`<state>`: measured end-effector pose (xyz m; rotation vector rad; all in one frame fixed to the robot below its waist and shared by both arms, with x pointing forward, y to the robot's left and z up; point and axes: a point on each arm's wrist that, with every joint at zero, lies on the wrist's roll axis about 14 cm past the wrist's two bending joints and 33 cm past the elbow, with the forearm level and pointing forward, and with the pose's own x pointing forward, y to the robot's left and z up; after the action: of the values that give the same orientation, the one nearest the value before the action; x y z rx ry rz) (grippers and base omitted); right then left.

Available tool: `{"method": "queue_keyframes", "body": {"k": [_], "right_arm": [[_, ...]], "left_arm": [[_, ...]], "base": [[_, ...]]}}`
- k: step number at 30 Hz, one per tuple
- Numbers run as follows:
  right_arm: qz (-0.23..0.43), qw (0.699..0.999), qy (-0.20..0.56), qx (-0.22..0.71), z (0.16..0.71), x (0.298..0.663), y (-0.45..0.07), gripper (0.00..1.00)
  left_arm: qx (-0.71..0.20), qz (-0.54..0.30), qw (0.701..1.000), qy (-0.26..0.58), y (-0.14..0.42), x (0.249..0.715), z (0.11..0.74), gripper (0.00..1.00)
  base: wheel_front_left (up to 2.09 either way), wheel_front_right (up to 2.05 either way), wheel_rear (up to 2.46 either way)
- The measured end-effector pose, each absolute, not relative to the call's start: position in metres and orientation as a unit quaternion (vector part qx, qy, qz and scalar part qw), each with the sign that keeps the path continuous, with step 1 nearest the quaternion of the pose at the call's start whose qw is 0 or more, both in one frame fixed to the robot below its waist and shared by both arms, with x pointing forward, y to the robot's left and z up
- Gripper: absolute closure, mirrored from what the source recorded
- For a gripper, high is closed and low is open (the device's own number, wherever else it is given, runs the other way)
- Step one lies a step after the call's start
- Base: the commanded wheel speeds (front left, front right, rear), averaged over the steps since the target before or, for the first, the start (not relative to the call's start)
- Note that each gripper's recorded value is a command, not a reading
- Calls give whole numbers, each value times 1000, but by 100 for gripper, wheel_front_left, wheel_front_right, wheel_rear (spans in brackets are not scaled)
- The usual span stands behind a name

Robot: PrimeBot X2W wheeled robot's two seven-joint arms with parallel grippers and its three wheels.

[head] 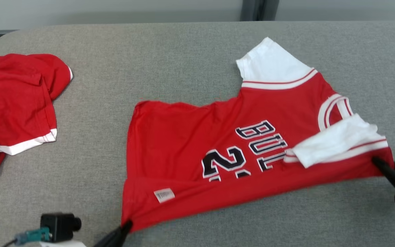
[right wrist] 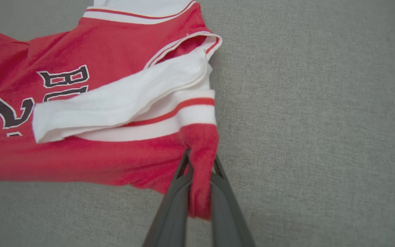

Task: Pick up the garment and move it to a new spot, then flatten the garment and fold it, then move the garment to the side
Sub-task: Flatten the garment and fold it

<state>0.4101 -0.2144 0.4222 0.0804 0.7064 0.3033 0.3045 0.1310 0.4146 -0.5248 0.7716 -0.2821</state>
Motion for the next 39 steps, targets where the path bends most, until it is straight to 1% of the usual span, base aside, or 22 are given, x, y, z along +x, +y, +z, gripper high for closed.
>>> {"method": "queue_keyframes", "body": {"k": [5,8,9,10,11,13,15,17,20,24,27,29,32,35,39], "right_arm": [[136,910,389,52,407,374,-228,100],[122,907,399,61,401,363,-236,99],[116,909,395,61,400,364,-238,42],[115,909,396,57,398,363,-238,0],[117,905,406,51,392,358,-237,0],[117,908,398,50,396,362,-238,0],[120,919,373,33,411,375,-242,0],[125,934,334,23,433,398,-242,0],[145,950,277,3,466,436,-232,0],[175,956,235,-20,490,488,-205,0],[190,953,234,-39,486,525,-183,0],[199,948,241,-53,476,549,-170,0],[208,943,252,-67,456,579,-150,0],[215,935,274,-72,430,598,-134,0],[226,927,290,-71,409,611,-116,0]], "left_arm": [[-284,-140,860,401,111,273,410,100],[-307,-131,847,415,101,262,402,100],[-305,-121,848,416,103,262,398,88],[-302,-111,850,418,106,262,393,24],[-284,-99,854,425,112,260,385,0],[-285,-87,860,414,118,266,387,0],[-266,-82,872,404,129,272,391,0],[-244,-68,890,379,148,288,400,0],[-233,-84,908,338,153,321,422,0],[-219,-117,920,302,147,373,442,0],[-207,-137,919,308,136,404,436,0],[-183,-147,918,319,131,421,426,0],[-178,-165,912,332,118,439,413,0],[-179,-168,907,341,115,447,406,0],[-163,-163,907,354,120,452,396,0]], "base": [[0,0,0],[0,0,0],[0,0,0],[0,0,0],[0,0,0],[0,0,0],[0,0,0],[0,0,0],[0,0,0],[0,0,0],[0,0,0],[0,0,0],[0,0,0],[0,0,0],[0,0,0]]}}
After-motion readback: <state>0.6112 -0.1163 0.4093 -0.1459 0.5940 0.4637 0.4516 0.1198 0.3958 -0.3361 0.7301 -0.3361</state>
